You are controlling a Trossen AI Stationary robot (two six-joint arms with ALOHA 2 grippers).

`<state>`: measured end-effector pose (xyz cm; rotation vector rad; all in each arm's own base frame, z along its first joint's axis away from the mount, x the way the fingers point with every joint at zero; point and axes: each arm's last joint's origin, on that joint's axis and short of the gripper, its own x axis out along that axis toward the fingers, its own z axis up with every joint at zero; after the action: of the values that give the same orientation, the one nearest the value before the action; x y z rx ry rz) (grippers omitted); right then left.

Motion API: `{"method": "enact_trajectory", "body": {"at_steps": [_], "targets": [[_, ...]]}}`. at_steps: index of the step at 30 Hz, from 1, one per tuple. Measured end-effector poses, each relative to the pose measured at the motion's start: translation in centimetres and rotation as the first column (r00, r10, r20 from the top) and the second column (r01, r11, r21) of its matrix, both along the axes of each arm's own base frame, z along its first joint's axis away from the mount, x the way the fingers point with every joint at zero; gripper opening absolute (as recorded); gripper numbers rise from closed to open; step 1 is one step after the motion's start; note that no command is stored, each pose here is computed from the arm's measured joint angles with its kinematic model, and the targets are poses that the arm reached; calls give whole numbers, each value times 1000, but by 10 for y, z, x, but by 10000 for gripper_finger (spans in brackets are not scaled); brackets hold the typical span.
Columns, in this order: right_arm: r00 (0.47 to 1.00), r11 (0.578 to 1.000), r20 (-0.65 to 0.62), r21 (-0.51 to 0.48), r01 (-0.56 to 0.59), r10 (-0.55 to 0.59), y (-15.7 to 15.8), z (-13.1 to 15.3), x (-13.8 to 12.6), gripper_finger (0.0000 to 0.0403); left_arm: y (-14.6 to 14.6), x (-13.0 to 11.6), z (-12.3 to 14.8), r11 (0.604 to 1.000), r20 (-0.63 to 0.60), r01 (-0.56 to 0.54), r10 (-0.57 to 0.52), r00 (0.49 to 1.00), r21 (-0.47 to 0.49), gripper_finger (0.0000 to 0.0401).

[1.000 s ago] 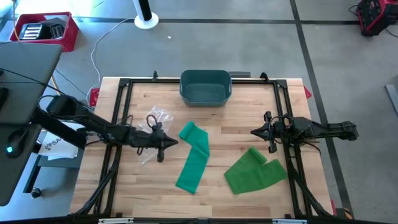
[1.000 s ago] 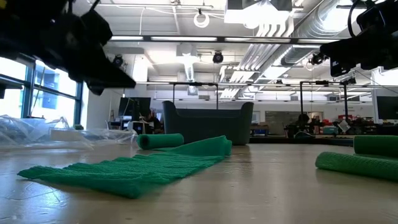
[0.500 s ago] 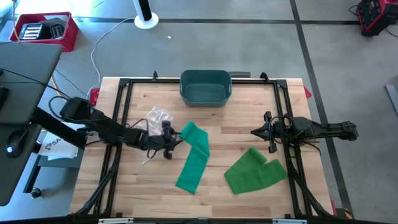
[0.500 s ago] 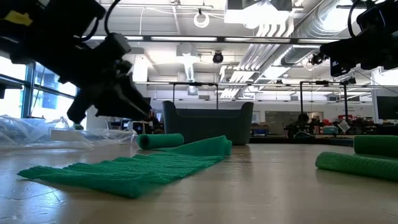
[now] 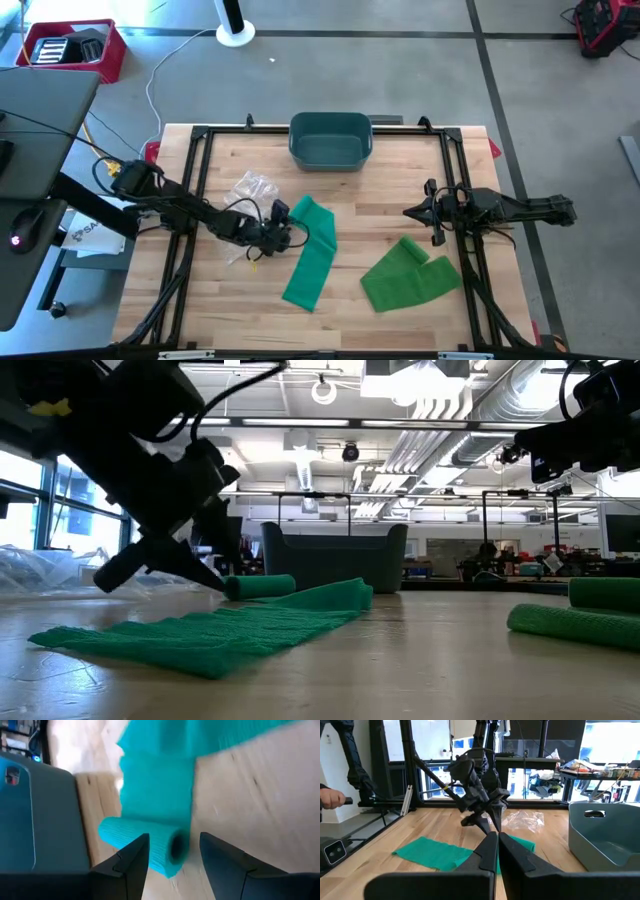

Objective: Roll bandage
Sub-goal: Roll the blue bandage

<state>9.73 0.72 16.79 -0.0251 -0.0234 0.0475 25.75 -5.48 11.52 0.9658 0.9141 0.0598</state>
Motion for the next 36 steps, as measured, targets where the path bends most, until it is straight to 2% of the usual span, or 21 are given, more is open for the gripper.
{"method": "enact_trajectory", "body": {"at_steps": [3,6,18,27,32,36], "targets": [[1000,1000,0,0,0,0,0,0,0,7,2,0,-7,995,-31,-20,23,999,97,171],[1000,1000,0,0,0,0,0,0,0,7,2,2,-9,989,-18,-40,43,999,141,162],[1000,1000,0,0,0,0,0,0,0,7,1,6,-9,991,14,-31,29,999,133,114],[1000,1000,0,0,0,0,0,0,0,7,-10,3,-7,981,28,-36,31,999,191,111],[1000,1000,0,0,0,0,0,0,0,7,-14,9,-3,992,37,12,-17,999,127,111],[1000,1000,0,0,0,0,0,0,0,7,-6,11,-3,991,23,-12,9,1000,133,111]]}}
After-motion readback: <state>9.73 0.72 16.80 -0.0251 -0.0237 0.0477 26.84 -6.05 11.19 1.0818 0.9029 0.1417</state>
